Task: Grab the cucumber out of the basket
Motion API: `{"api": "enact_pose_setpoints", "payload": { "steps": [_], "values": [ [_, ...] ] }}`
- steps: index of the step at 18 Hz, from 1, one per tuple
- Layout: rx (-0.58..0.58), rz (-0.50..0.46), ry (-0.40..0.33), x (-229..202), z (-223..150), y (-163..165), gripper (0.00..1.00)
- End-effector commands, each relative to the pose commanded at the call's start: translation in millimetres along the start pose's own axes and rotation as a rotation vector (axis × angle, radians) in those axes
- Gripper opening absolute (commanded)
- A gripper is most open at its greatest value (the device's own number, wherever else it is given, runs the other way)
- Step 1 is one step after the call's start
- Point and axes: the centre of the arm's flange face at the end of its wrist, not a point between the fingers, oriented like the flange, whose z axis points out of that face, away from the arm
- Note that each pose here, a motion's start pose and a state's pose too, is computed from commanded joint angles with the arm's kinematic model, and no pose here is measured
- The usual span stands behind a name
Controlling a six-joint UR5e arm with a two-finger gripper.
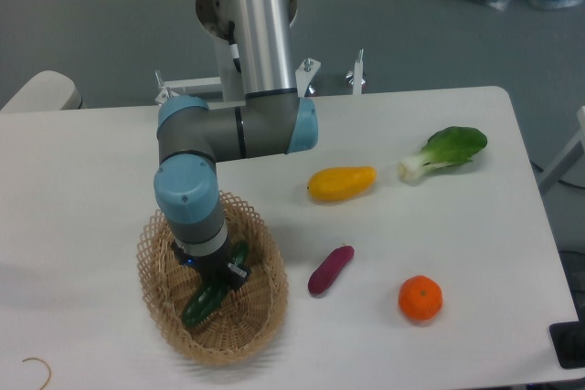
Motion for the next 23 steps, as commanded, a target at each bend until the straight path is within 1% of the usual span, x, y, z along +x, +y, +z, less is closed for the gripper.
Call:
{"api": "enact_pose_setpoints", "payload": {
  "steps": [1, 3, 5, 9, 13, 15, 18, 21, 23],
  "values": [
    [0.019, 0.024, -0.015, -6, -16, -1, 0.31],
    [0.020, 0.024, -0.029, -27, -37, 12, 0.30],
    [0.028, 0.047, -0.042, -48, -59, 19, 0.30],
    [0.016, 0.096, -0.056, -106, -100, 48, 0.30],
    [0.009, 0.160, -0.087, -163, -135, 90, 0.30],
    [0.011, 0.187, -0.093, -188, -147, 112, 0.30],
    [0.024, 0.226, -0.098, -221, -154, 146, 0.28],
    [0.016, 0.267, -0.102, -243, -158, 175, 0.28],
    [0.008, 0.291, -0.097, -249, -157, 187, 0.28]
  ]
}}
